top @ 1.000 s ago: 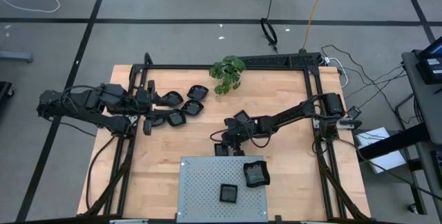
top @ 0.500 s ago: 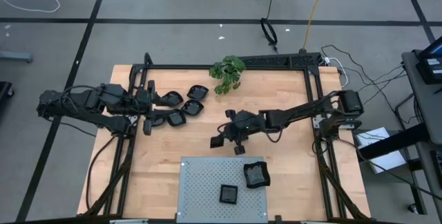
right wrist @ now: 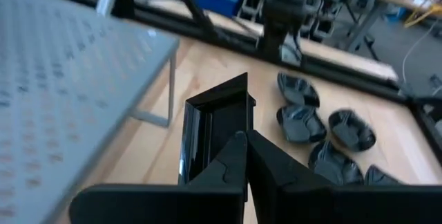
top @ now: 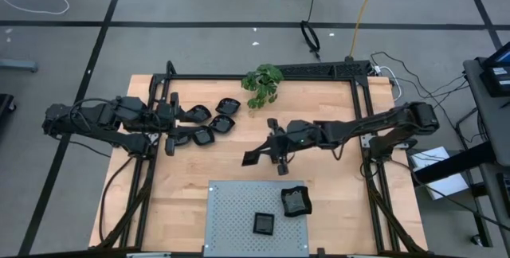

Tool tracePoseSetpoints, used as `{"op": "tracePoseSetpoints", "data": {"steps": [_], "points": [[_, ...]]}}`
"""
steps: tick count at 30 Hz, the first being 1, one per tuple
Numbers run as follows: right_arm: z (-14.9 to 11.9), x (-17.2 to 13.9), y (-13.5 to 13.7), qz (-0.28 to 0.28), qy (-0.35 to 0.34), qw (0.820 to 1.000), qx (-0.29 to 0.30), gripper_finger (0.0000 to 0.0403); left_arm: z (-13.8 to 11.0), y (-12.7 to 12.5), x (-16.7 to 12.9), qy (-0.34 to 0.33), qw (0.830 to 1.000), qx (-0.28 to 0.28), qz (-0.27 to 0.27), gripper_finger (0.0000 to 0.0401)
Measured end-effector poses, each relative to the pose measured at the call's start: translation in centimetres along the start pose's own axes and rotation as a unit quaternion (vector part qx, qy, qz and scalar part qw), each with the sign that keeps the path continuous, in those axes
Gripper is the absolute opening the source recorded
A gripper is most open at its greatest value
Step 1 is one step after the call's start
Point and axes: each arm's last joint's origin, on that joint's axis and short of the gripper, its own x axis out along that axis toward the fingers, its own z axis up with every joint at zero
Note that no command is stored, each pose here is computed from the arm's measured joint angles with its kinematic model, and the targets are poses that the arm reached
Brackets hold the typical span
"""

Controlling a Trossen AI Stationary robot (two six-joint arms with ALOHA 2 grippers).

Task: Pick & Place Mini shaped plates
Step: Stack the square plate onto the stacked square plate on the shelf

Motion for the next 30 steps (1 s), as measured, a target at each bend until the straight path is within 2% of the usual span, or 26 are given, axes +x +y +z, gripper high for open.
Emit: {"op": "tracePoseSetpoints", "data": {"steps": [8,18,22,27,30], "points": [[2.3,-1.9,1.9,0.024,-0.048,0.998,0.015,0.0,0.0,0.0,0.0,0.0,1.0,0.0,0.0,0.012],[3.9,-2.6,7.3,0.104,-0.081,0.991,0.021,0.0,0.0,0.0,0.0,0.0,1.0,0.0,0.0,0.012],[6.1,-3.4,9.1,0.133,-0.107,0.985,0.022,0.0,0.0,0.0,0.0,0.0,1.0,0.0,0.0,0.012],[8.4,-3.2,11.1,0.164,-0.084,0.983,0.012,0.0,0.0,0.0,0.0,0.001,1.0,0.0,0.0,0.012],[9.1,-2.1,12.1,0.176,-0.07,0.982,0.026,0.0,0.0,0.0,0.0,0.0,1.0,0.0,0.0,0.012]]}}
